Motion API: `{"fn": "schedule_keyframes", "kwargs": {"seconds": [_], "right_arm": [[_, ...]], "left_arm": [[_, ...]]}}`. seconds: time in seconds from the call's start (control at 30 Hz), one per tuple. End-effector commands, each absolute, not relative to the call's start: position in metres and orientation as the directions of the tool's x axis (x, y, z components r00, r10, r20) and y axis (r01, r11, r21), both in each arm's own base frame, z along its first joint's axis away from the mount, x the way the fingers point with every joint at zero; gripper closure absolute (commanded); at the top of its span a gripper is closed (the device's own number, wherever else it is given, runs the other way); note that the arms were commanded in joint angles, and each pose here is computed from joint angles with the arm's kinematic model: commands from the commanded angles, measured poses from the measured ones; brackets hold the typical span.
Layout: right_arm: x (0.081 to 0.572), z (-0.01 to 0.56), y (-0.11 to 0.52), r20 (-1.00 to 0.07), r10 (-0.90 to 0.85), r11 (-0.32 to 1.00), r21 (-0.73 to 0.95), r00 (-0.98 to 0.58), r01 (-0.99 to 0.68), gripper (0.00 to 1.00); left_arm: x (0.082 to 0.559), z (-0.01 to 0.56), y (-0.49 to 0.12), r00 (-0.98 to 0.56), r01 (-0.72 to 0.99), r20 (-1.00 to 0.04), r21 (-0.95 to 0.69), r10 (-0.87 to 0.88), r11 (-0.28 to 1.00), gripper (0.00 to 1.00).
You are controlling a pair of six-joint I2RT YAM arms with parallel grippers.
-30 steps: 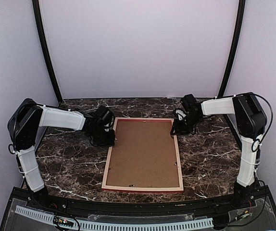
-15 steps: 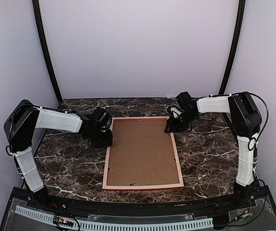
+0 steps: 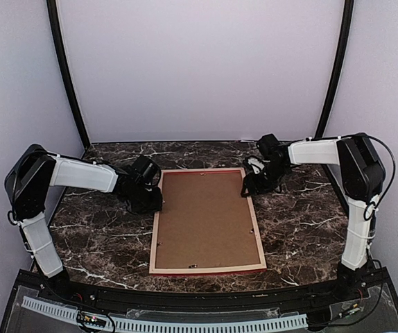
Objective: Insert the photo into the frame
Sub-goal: Press the fastener onto the backboard.
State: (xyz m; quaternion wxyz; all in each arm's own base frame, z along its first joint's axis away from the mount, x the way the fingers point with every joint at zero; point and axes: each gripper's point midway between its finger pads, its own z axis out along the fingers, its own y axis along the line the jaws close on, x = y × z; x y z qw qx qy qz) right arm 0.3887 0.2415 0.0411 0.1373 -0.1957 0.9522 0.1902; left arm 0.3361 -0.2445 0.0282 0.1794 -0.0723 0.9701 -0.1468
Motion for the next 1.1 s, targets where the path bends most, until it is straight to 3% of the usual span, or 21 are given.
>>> {"fn": "schedule_keyframes", "kwargs": {"seconds": [0.0, 0.6, 1.07], "right_arm": [[0.387, 0.036, 0.234, -0.331, -0.358, 0.859, 0.249, -0.873, -0.447, 0.42], [0.413, 0.029, 0.240, -0.370, -0.366, 0.869, 0.192, -0.854, -0.456, 0.48], [0.417, 0.022, 0.242, -0.360, -0.369, 0.872, 0.184, -0.857, -0.453, 0.62]], "left_arm": [[0.308, 0.014, -0.245, -0.953, -0.148, -0.204, -0.331, -0.224, 0.932, 1.00], [0.310, 0.013, -0.250, -0.954, -0.144, -0.199, -0.348, -0.223, 0.927, 1.00], [0.309, 0.010, -0.252, -0.960, -0.134, -0.187, -0.348, -0.209, 0.928, 1.00]]}}
